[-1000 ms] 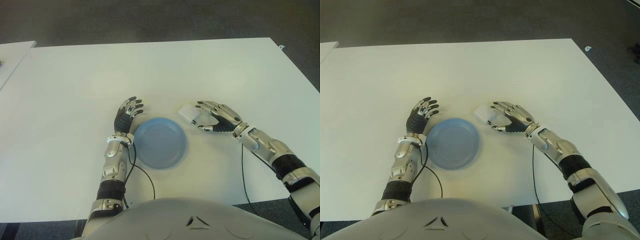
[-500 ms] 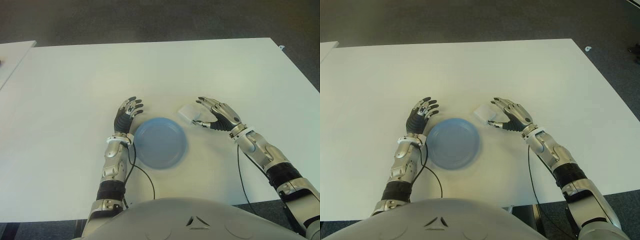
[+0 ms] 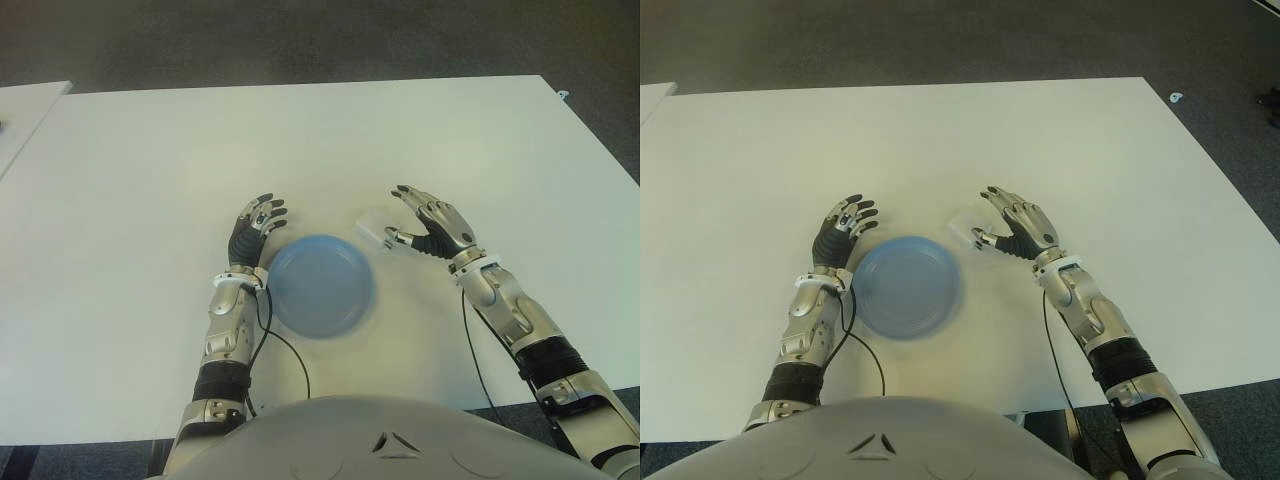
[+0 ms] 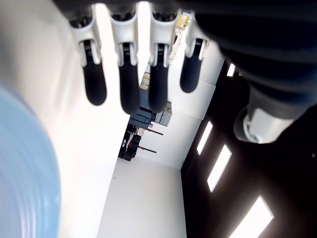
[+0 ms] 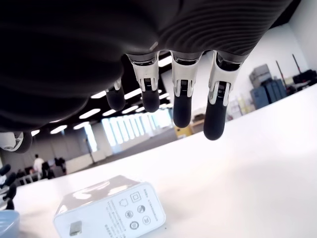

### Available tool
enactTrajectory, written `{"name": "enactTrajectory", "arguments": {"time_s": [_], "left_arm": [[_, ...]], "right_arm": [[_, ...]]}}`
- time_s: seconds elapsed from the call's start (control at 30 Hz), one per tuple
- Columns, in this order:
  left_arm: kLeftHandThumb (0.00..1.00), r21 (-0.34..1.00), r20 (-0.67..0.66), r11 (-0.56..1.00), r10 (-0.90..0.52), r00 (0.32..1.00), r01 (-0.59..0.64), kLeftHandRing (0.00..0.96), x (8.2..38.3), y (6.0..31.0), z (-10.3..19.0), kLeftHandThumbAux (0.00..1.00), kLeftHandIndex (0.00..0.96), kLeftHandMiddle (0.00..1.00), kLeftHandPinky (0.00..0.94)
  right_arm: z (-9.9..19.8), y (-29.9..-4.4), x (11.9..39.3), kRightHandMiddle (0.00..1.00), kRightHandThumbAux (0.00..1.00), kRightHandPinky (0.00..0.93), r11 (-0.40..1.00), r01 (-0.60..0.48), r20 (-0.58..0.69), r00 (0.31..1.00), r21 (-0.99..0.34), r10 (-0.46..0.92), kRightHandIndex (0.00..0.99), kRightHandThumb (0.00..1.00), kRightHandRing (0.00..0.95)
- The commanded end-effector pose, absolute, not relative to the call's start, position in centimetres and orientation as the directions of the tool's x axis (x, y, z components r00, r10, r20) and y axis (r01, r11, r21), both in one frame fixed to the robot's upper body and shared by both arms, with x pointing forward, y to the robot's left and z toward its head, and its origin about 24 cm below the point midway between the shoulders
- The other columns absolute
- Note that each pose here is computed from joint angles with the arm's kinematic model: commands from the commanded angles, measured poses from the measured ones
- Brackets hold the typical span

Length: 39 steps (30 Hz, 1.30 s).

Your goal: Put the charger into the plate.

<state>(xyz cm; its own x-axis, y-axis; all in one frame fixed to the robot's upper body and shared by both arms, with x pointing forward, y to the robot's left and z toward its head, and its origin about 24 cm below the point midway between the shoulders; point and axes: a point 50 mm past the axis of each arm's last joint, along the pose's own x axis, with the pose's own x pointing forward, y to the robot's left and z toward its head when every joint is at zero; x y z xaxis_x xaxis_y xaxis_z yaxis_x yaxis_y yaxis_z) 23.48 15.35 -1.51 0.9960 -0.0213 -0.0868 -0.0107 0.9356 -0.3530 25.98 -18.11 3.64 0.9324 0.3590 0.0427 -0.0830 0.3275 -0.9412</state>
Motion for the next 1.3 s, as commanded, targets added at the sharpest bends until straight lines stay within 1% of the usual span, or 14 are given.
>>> {"name": "enactTrajectory", "arguments": {"time_s": [0.03, 0.17, 0.27, 0.37, 0.47, 0.7, 1.07, 1.3], "left_arm": [[0.000, -0.376, -0.128, 0.926, -0.030, 0.991, -0.021, 0.339, 22.9, 14.5, -2.2, 0.540, 0.276, 0.333, 0.353], [0.000, -0.380, -0.128, 0.925, -0.030, 0.991, -0.022, 0.336, 22.9, 14.5, -2.2, 0.537, 0.272, 0.330, 0.351], [0.000, -0.379, -0.126, 0.925, -0.030, 0.992, -0.020, 0.336, 22.9, 14.5, -2.2, 0.533, 0.272, 0.329, 0.350], [0.000, -0.377, -0.123, 0.926, -0.031, 0.992, -0.017, 0.337, 22.9, 14.5, -2.2, 0.530, 0.275, 0.331, 0.352], [0.000, -0.376, -0.123, 0.926, -0.032, 0.992, -0.017, 0.339, 22.9, 14.5, -2.2, 0.531, 0.280, 0.333, 0.358], [0.000, -0.382, -0.119, 0.924, -0.029, 0.993, -0.018, 0.339, 22.8, 14.5, -2.2, 0.544, 0.285, 0.331, 0.356], [0.000, -0.395, -0.122, 0.918, -0.032, 0.992, -0.019, 0.339, 22.7, 14.3, -2.2, 0.554, 0.280, 0.333, 0.354], [0.000, -0.400, -0.123, 0.916, -0.032, 0.992, -0.020, 0.340, 22.7, 14.2, -2.3, 0.543, 0.282, 0.336, 0.352]], "right_arm": [[3.2, -18.1, 25.7, 0.037, 0.197, 0.188, 0.320, -0.105, 0.007, 0.944, -0.941, 0.330, 0.000, 0.421, 0.109], [3.1, -18.0, 25.9, 0.031, 0.187, 0.160, 0.300, -0.129, -0.027, 0.947, -0.945, 0.320, 0.000, 0.420, 0.085], [3.0, -18.0, 26.1, 0.021, 0.176, 0.174, 0.262, -0.152, -0.064, 0.946, -0.953, 0.317, 0.000, 0.415, 0.073], [3.2, -18.1, 26.4, 0.007, 0.167, 0.187, 0.183, -0.193, -0.129, 0.941, -0.964, 0.312, 0.000, 0.415, 0.060], [3.4, -18.1, 26.6, 0.002, 0.164, 0.202, 0.138, -0.219, -0.169, 0.938, -0.966, 0.304, 0.000, 0.417, 0.055], [4.7, -18.0, 27.1, 0.000, 0.175, 0.199, -0.020, -0.283, -0.276, 0.915, -0.959, 0.294, 0.000, 0.404, 0.049], [5.9, -17.7, 27.5, 0.000, 0.205, 0.159, -0.150, -0.328, -0.358, 0.889, -0.933, 0.286, 0.000, 0.382, 0.016], [6.1, -17.7, 27.8, 0.000, 0.208, 0.145, -0.196, -0.329, -0.376, 0.880, -0.924, 0.291, 0.000, 0.369, 0.004]]}}
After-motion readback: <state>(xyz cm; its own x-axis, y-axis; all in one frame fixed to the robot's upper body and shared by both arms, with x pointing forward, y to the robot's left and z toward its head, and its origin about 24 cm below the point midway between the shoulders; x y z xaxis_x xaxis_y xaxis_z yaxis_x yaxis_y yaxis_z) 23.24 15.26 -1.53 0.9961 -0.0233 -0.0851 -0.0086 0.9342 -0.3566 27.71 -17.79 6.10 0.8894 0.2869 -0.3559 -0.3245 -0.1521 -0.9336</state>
